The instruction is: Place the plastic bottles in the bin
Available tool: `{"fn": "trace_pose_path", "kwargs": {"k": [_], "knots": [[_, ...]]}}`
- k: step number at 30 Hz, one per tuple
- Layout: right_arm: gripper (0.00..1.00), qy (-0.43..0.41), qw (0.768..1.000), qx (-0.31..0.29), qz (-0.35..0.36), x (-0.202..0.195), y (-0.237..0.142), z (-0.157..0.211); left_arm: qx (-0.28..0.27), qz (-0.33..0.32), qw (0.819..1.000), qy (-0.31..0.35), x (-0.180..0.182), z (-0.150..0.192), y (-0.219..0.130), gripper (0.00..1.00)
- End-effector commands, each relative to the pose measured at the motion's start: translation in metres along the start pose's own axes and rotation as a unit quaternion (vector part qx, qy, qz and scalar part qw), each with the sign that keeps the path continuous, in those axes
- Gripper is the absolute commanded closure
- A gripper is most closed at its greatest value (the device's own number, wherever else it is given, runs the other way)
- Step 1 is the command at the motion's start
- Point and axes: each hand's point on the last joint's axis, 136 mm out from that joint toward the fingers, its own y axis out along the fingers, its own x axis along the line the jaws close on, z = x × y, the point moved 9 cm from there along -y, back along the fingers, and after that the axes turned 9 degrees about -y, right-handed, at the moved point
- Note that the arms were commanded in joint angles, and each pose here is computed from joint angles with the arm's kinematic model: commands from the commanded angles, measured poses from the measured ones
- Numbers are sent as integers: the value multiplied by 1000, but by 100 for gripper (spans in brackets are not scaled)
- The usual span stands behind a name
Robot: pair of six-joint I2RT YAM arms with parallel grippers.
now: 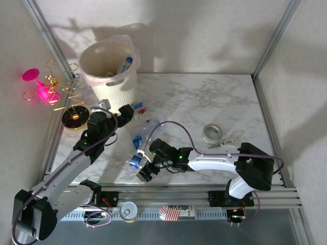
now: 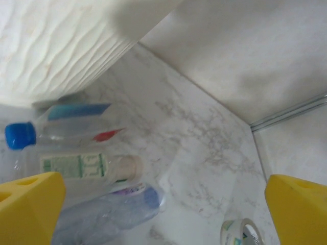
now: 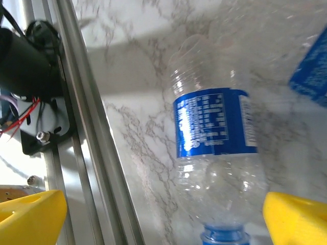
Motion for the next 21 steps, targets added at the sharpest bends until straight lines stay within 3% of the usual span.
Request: {"fn": "trace_pose_path", "kwargs": {"k": [1,9,21], "knots": [[1,-23,999,14,27,-4,8,-6,-18,37,999,-19,-9,-4,-4,0],[5,-48,997,39,44,-12,32,-1,-28,40,998,-27,-2,-1,-8,0],[31,-69,995,64,18,-13,64,2,-48,25,998,-25,6,-1,-16,0]]}}
